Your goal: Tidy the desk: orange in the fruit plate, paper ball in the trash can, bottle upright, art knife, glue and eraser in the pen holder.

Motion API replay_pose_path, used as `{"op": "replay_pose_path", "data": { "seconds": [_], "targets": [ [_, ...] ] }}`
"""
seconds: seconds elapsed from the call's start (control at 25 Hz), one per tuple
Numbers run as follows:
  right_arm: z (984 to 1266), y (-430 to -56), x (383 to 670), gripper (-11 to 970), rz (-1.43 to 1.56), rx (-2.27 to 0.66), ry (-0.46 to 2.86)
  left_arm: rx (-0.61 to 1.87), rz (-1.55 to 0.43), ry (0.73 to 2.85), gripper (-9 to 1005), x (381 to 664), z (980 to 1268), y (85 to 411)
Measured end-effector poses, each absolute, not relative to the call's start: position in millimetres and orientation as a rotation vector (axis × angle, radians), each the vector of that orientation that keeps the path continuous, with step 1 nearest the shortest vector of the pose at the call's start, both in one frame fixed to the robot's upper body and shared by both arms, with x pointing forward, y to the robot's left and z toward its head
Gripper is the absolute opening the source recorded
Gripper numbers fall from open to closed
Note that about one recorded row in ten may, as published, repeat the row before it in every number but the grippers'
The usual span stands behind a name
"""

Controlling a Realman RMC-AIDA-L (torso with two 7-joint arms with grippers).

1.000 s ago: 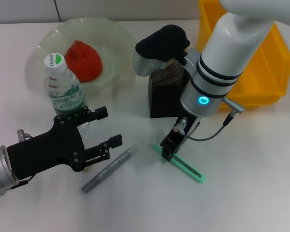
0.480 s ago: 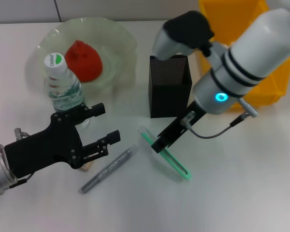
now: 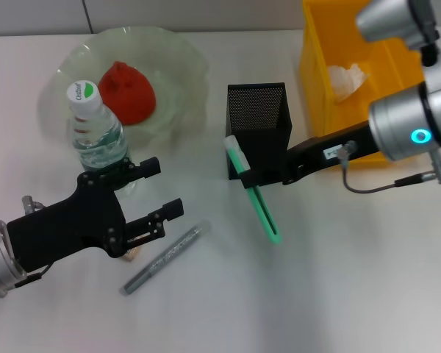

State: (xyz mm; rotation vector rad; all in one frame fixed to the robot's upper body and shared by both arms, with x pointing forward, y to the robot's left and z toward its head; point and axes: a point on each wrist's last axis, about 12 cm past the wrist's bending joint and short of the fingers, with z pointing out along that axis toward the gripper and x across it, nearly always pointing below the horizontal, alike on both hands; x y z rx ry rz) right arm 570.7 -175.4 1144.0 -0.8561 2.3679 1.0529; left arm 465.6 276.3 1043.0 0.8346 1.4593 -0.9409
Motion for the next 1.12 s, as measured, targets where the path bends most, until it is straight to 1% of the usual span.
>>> {"op": "replay_pose_path", "data": {
  "seconds": [0.16,0.2,0.28,0.44,0.48,0.56,0.6,0.88,1.12],
  "targets": [
    [1147.9,-186.2,563.4,175,1.158,-0.858,2.242,0.833,-0.948,1.458,666,465.8,1042.6,274.7],
    [1151.6,-190.7,560.1,175,1.203,-0.858,2.157,0.833,-0.948,1.458,666,465.8,1042.6,274.7],
    [1154.1,-193.3,558.7,175,1.221,-0.859,2.110,0.834,-0.948,1.457,666,465.8,1042.7,274.7],
    [1167.1,-207.5,553.9,175,1.275,-0.838,1.854,0.832,-0.948,1.459,665,465.3,1042.3,274.9],
    [1170.4,-214.5,552.1,175,1.264,-0.832,1.743,0.831,-0.948,1.460,665,464.9,1042.1,275.1],
    [1171.2,-218.5,552.0,175,1.247,-0.825,1.697,0.830,-0.948,1.461,665,464.3,1041.8,275.4],
    [1170.6,-225.7,552.6,175,1.220,-0.803,1.624,0.829,-0.948,1.461,665,464.1,1041.8,275.5],
    [1159.0,-244.8,556.1,174,1.152,-0.692,1.453,0.829,-0.949,1.461,664,464.0,1041.8,275.5],
    [1139.4,-248.2,560.3,174,1.053,-0.681,1.440,0.832,-0.949,1.458,663,464.9,1042.3,275.0]
  ]
}}
